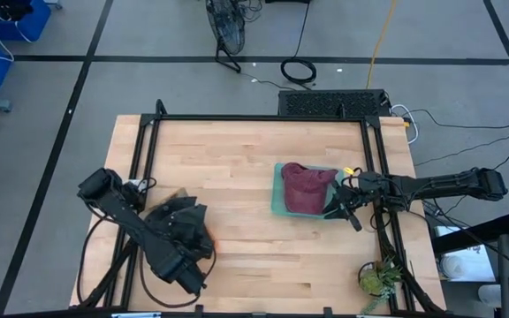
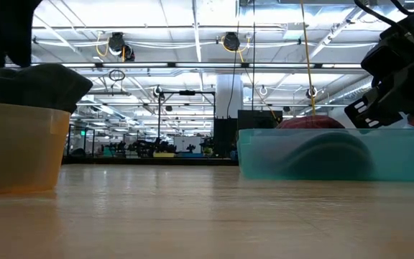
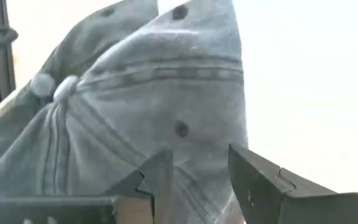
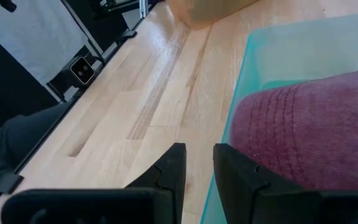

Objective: Pick & Place hat
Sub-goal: Return to Home Position

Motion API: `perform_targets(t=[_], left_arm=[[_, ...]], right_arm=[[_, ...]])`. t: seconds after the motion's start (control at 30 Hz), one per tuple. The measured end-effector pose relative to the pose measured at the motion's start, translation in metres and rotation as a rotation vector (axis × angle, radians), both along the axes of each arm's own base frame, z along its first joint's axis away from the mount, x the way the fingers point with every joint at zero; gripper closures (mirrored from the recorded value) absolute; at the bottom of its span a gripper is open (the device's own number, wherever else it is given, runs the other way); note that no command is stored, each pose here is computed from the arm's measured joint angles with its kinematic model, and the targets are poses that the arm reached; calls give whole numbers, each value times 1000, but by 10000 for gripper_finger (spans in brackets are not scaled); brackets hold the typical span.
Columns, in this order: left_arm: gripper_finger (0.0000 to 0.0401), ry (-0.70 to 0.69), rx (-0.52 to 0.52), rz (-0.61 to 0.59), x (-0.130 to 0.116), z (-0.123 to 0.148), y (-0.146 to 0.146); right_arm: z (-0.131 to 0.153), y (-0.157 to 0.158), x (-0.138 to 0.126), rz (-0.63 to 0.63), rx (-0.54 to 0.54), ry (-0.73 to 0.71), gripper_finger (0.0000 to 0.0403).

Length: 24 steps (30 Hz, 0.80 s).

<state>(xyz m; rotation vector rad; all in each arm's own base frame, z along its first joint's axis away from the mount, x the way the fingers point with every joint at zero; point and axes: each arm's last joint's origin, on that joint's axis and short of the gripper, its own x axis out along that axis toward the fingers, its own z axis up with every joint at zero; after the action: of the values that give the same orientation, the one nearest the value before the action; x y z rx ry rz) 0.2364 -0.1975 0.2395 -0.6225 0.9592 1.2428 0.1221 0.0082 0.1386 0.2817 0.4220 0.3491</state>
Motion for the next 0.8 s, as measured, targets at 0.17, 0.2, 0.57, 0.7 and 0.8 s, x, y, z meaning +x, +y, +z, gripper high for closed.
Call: perform_targets(t=[0.17,0.2,0.57,0.7,0.8], left_arm=[[245,-63,52,-81,11,16,3],[245,-78,70,-105,14,20,5],[245,-148,174,-406,67,47,34],[245,-153,190,-512,92,49,53],[245,-144,195,-589,109,51,72]], right_arm=[[0,0,0,-3,-2,-4,330],[1,0,0,-3,-2,-9,330],[15,-1,5,-13,-6,-168,330],[17,-2,6,-68,-26,-187,330],[17,-4,6,-110,-40,-187,330]])
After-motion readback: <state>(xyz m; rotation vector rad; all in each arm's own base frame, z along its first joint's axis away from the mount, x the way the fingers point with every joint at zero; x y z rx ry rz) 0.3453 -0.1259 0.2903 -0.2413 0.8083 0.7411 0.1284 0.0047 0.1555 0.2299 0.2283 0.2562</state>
